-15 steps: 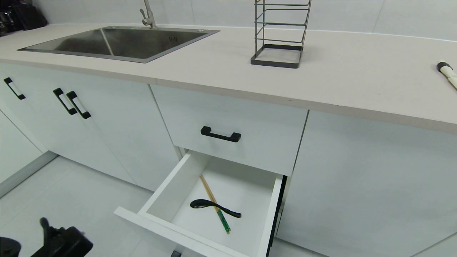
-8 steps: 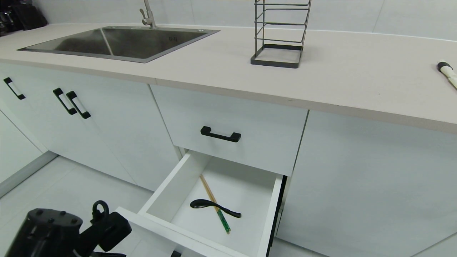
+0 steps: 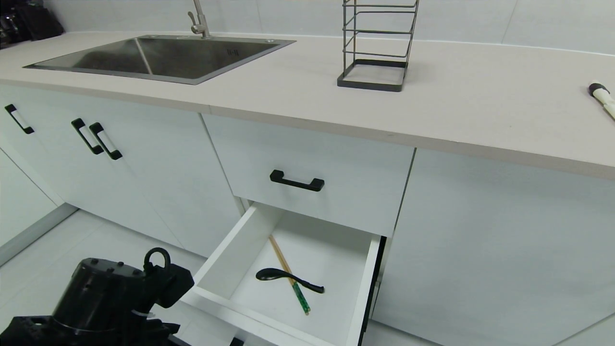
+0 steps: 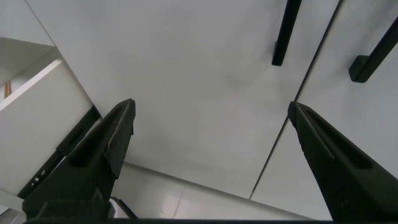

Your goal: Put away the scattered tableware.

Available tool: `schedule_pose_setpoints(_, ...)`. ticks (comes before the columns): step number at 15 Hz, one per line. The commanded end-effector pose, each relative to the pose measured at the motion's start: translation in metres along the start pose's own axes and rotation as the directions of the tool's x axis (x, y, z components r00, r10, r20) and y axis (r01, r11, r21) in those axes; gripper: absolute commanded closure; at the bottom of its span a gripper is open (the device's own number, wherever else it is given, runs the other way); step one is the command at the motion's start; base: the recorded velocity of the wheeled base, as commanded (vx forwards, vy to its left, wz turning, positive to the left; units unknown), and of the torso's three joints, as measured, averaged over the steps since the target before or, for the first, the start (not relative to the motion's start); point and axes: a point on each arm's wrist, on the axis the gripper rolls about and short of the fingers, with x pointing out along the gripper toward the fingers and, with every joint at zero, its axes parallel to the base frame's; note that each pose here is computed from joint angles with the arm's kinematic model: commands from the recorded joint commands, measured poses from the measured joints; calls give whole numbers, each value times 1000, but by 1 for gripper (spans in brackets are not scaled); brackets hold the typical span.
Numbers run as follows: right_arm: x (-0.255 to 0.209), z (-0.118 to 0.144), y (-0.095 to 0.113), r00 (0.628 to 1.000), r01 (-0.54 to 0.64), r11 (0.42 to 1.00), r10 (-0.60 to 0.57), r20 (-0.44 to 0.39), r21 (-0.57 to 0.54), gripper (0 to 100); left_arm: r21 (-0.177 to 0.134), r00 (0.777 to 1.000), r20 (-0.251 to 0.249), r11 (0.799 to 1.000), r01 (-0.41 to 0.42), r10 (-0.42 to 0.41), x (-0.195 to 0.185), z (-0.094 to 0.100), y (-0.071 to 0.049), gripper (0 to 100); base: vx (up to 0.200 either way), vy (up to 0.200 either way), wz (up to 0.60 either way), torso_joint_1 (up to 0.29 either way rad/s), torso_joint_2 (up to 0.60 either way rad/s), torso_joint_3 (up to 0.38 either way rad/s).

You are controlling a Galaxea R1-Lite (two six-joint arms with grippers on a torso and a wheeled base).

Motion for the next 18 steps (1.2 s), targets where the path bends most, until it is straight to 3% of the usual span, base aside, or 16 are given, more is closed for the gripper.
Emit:
schedule_pose_setpoints(1,0,0,0,1000,0,1000,0,-1,0,0,-3,1000,-7,1000,-25,25,11,4,1,0,0,0,0,0,0,0)
schedule_pose_setpoints(18,0,0,0,1000,0,1000,0,-1,0,0,-3,997,60,999,-50,50,32,36,0,0,0,0,0,0,0,0)
